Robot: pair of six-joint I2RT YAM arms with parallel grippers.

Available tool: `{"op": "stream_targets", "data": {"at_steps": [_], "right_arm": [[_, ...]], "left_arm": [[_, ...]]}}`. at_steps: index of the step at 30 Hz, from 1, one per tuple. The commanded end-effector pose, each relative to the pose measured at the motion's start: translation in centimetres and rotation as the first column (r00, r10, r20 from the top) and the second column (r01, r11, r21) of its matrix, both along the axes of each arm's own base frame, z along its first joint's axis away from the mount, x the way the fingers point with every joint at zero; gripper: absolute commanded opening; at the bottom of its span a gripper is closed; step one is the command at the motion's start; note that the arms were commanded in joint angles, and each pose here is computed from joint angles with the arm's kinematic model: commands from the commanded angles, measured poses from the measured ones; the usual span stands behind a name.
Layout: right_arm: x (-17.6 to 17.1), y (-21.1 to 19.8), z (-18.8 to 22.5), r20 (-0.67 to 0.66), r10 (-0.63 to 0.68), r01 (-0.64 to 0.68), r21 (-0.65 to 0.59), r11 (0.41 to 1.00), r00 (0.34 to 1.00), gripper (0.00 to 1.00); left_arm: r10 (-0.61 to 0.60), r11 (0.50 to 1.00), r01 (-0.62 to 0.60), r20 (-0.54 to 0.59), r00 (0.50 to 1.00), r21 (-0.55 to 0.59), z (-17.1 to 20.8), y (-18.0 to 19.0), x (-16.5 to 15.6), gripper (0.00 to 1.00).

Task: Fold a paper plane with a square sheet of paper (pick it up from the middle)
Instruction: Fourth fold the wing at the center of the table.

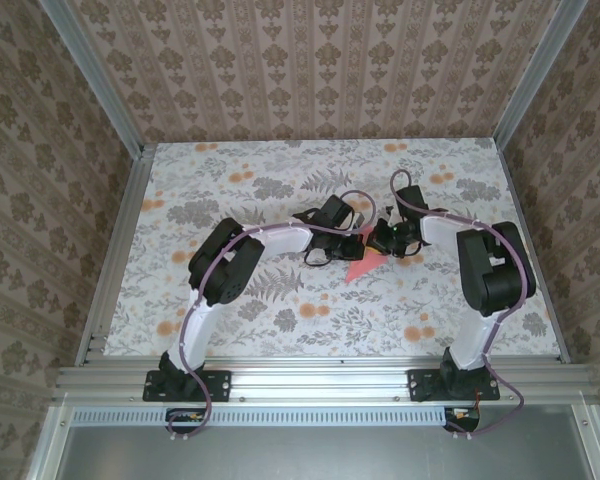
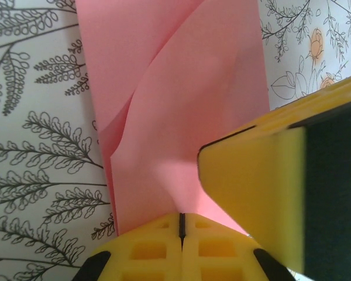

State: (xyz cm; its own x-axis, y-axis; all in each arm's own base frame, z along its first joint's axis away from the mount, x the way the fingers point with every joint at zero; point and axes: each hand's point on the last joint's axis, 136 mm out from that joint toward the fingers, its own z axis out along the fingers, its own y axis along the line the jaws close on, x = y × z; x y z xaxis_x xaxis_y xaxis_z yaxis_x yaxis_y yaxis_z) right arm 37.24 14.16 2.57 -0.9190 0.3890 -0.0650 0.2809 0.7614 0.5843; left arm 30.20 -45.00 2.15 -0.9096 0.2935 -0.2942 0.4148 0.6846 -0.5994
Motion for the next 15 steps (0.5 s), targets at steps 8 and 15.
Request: {"op": "stream_targets", "data": {"at_steps": [8, 15], "right_arm": [[-1.3, -1.9, -2.7, -0.107, -0.055, 0.045, -0.091, 0.995, 0.993, 0.0], [1.3, -3.7, -2.9, -0.059, -0.165, 0.161, -0.061, 0.985, 0.985, 0.0]], "left_arm": [[-0.012, 0.96, 0.062, -0.181, 0.983, 0.272, -8.6, 4.9, -5.2, 0.0], [-0.035, 0.945, 0.1, -0.206, 0.978, 0.311, -9.8, 6.1, -6.3, 0.0]]}}
